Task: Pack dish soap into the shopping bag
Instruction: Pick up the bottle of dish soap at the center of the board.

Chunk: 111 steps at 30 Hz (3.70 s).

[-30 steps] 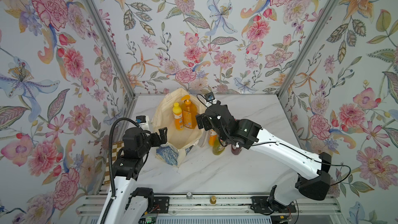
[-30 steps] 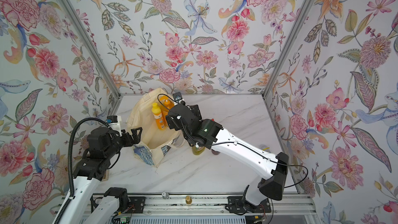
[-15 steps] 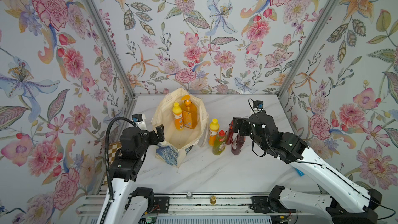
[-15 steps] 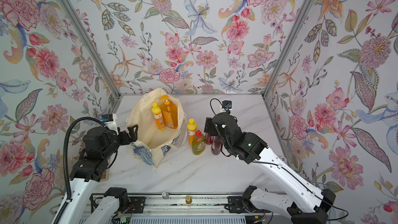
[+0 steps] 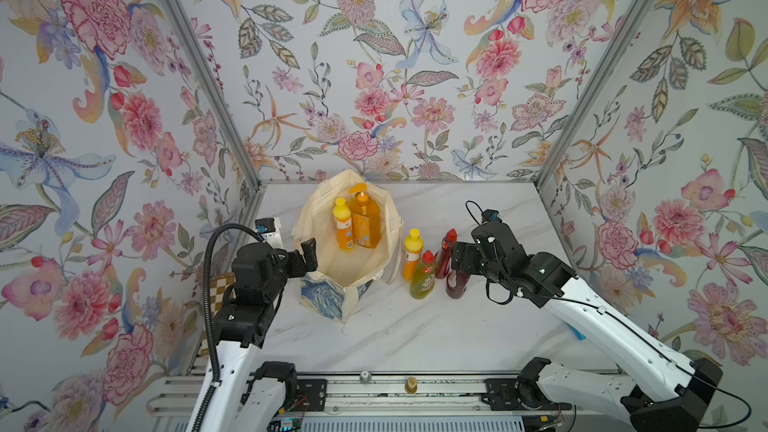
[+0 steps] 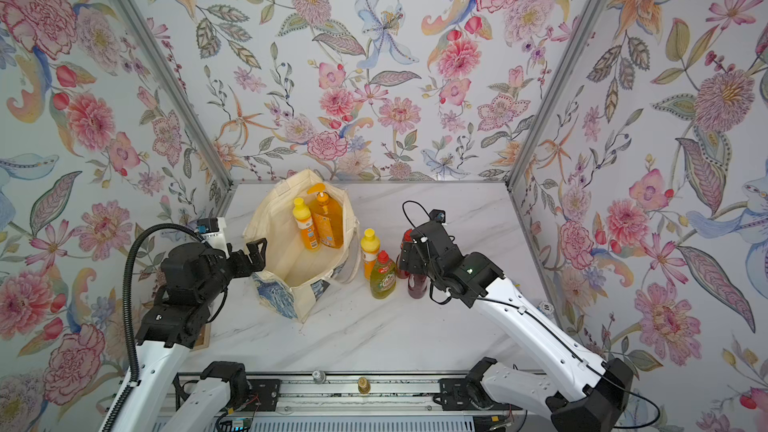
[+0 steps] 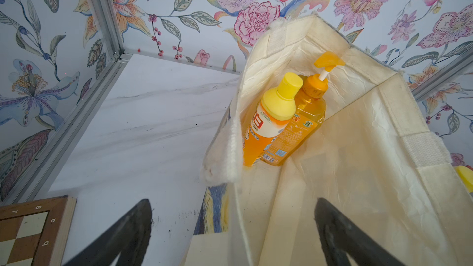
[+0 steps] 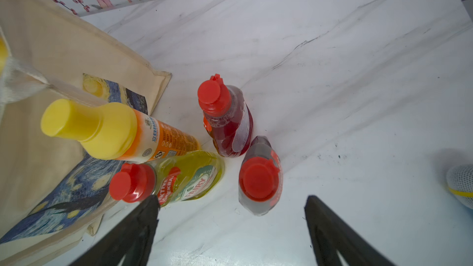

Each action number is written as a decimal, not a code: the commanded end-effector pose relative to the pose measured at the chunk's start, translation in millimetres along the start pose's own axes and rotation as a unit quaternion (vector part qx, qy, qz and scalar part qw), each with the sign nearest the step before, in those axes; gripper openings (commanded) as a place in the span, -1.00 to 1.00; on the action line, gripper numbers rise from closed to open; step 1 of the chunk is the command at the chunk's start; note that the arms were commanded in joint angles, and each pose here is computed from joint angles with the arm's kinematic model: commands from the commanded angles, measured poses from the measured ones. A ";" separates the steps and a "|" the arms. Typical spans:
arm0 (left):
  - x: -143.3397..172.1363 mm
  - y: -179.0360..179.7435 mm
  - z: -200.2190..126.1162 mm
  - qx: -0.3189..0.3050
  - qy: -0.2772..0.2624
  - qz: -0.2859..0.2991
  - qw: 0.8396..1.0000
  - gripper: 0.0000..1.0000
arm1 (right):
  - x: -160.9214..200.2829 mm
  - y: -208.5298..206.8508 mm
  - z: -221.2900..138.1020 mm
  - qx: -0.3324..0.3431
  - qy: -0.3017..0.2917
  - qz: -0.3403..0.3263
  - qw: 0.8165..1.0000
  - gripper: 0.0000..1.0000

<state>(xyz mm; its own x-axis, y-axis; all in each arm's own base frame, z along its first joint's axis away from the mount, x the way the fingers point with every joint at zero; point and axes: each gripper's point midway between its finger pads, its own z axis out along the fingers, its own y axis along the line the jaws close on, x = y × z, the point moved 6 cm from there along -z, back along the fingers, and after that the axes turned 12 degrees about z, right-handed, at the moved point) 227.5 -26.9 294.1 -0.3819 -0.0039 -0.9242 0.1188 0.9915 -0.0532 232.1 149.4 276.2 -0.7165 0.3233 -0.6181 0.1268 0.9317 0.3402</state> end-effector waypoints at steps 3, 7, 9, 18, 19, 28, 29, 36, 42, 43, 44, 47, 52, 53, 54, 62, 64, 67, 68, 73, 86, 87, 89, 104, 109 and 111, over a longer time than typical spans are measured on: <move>-4.8 1.8 -2.9 -0.012 -0.013 0.010 1.000 0.99 | 7.5 -11.2 16.7 0.031 0.029 0.003 0.999 0.82; -1.8 2.2 -1.7 -0.013 -0.010 0.011 1.000 0.99 | 7.6 -18.2 28.4 0.050 0.040 0.006 0.998 0.78; -0.1 2.0 0.1 -0.012 -0.009 0.011 1.000 0.99 | 6.9 -22.0 35.7 0.063 0.043 0.006 0.997 0.75; 3.7 0.7 6.6 -0.004 -0.004 0.008 1.000 0.99 | 5.6 -24.3 58.3 0.074 0.046 0.012 0.996 0.62; 3.0 0.7 6.5 -0.004 -0.004 0.009 1.000 0.99 | 6.4 -25.1 60.4 0.076 0.047 0.014 0.996 0.61; 3.8 0.5 6.9 -0.003 -0.003 0.007 1.000 0.99 | 13.0 -33.8 74.8 0.091 0.054 0.027 0.994 0.51; 3.6 0.5 6.9 -0.003 -0.003 0.007 1.000 0.99 | 14.1 -35.1 76.4 0.095 0.055 0.028 0.994 0.50; 2.0 -0.1 6.7 0.000 -0.005 0.005 1.000 0.99 | 20.8 -37.7 85.5 0.097 0.064 0.030 0.993 0.28; 2.5 -0.4 7.1 0.001 -0.005 0.002 1.000 0.99 | 25.2 -39.5 89.3 0.098 0.071 0.029 0.992 0.11; 2.4 -0.4 7.2 0.001 -0.005 0.002 1.000 0.99 | 26.2 -40.0 89.9 0.099 0.073 0.029 0.992 0.15; 2.5 -0.3 7.1 0.001 -0.005 0.002 1.000 0.99 | 27.3 -40.5 90.3 0.100 0.075 0.030 0.992 0.20; 2.6 -0.4 7.5 0.001 -0.004 0.002 1.000 0.99 | 29.6 -41.5 91.3 0.102 0.077 0.030 0.991 0.19; 2.8 -0.5 8.4 0.002 -0.003 0.002 1.000 0.99 | 30.9 -42.7 90.6 0.101 0.078 0.030 0.991 -0.13; 3.1 -0.5 8.6 0.002 -0.002 0.002 1.000 0.99 | 30.4 -42.6 89.5 0.100 0.077 0.029 0.992 -0.24; 2.7 -0.4 8.7 0.002 -0.003 0.002 1.000 0.99 | 30.4 -42.9 89.2 0.100 0.076 0.029 0.992 -0.32; 2.2 -0.5 8.5 0.002 -0.003 0.001 1.000 0.99 | 22.9 -37.2 78.3 0.084 0.059 0.024 0.994 -0.83; 1.8 -0.7 8.3 0.002 -0.004 0.001 1.000 0.99 | 20.7 -35.6 74.3 0.082 0.052 0.021 0.995 -0.95; 2.2 -0.5 8.4 0.002 -0.003 0.001 1.000 0.99 | 17.0 -31.7 67.8 0.085 0.039 0.010 0.996 -1.00; 1.8 -0.5 8.3 0.001 -0.003 0.002 1.000 0.99 | 15.9 -30.2 65.2 0.088 0.034 0.004 0.996 -1.00; 2.0 -0.9 8.2 0.003 -0.002 0.001 1.000 0.99 | 7.8 -21.7 50.3 0.092 0.013 -0.011 0.996 -1.00; 4.2 -1.3 8.0 0.005 0.004 0.000 1.000 0.99 | -21.1 17.3 -24.4 0.056 -0.012 -0.036 0.998 -1.00; 5.0 -1.5 8.4 0.006 0.005 0.002 1.000 0.99 | -24.1 19.4 -31.4 0.055 -0.011 -0.036 0.998 -1.00; 6.7 -1.9 9.1 0.008 0.008 0.001 1.000 0.99 | -32.6 24.0 -47.5 0.054 -0.008 -0.031 0.998 -1.00; 16.4 -7.0 10.3 0.033 0.013 -0.005 0.999 0.99 | -89.7 88.9 -120.8 -0.051 -0.031 -0.075 0.995 -1.00; 20.0 -9.1 9.8 0.042 0.016 -0.011 0.999 0.96 | -102.6 126.1 -130.1 -0.101 -0.049 -0.115 0.987 -1.00; 21.4 -9.3 9.7 0.045 0.017 -0.014 0.999 0.91 | -106.6 140.5 -130.7 -0.118 -0.054 -0.126 0.983 -1.00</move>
<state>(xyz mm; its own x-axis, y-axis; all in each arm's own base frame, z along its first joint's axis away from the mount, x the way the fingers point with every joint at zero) 229.6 -34.1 274.8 -0.4127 -0.0140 -0.9108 0.1684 0.9815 -0.0914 234.6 213.1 456.1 -0.6913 0.1159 -0.7132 -0.1331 0.9497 0.2833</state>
